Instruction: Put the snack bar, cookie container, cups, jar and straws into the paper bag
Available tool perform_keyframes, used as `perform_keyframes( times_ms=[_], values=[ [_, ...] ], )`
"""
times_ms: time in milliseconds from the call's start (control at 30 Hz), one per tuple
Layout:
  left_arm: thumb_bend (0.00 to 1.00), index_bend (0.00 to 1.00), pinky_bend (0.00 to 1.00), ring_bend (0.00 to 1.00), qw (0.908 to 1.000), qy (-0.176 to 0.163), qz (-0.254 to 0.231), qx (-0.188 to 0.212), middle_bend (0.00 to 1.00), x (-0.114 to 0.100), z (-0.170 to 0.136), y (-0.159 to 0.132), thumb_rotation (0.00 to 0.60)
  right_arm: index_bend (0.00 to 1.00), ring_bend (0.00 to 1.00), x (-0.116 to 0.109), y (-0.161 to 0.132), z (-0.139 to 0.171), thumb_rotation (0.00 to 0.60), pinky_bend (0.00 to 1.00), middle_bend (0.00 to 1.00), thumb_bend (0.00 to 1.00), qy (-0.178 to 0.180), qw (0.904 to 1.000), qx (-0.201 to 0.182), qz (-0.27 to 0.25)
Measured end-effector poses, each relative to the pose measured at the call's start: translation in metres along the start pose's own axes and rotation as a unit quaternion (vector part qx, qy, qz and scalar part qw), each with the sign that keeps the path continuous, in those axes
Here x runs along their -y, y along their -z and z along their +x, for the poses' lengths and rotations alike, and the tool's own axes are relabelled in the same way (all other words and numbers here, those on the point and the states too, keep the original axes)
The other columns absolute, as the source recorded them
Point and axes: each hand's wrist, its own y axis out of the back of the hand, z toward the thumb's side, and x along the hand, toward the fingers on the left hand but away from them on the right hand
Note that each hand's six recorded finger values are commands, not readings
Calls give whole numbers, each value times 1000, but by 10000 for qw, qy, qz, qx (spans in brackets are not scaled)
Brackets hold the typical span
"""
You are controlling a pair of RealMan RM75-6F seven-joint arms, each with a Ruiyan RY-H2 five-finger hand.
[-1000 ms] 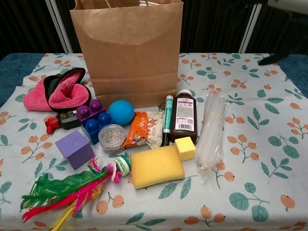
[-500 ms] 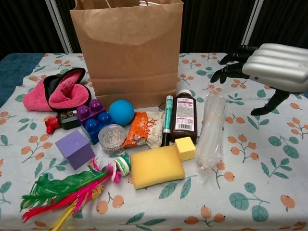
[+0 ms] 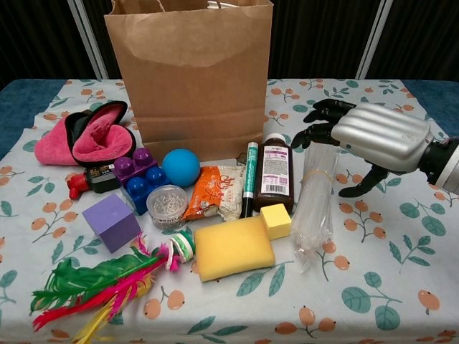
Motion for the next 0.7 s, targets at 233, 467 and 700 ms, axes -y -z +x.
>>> perform_keyframes(
  times_ms=[233, 467, 700],
  values=[
    [99, 263, 253, 195, 10000, -10, 5, -36, 279, 0, 2, 3, 600, 333, 172, 8, -1, -2, 600, 103, 350, 0, -6, 10000, 14, -64],
    [98, 263, 253, 195, 10000, -11, 18, -89, 279, 0, 3, 7, 600, 403, 203, 13, -3, -6, 600, 125, 390, 31, -47, 10000, -5, -14],
    [99, 263, 254, 195, 9999, -33, 43, -111, 279, -1, 4, 9, 600, 496, 266, 21, -5, -10, 600, 165, 437, 82, -113, 9999, -51, 54]
  ],
)
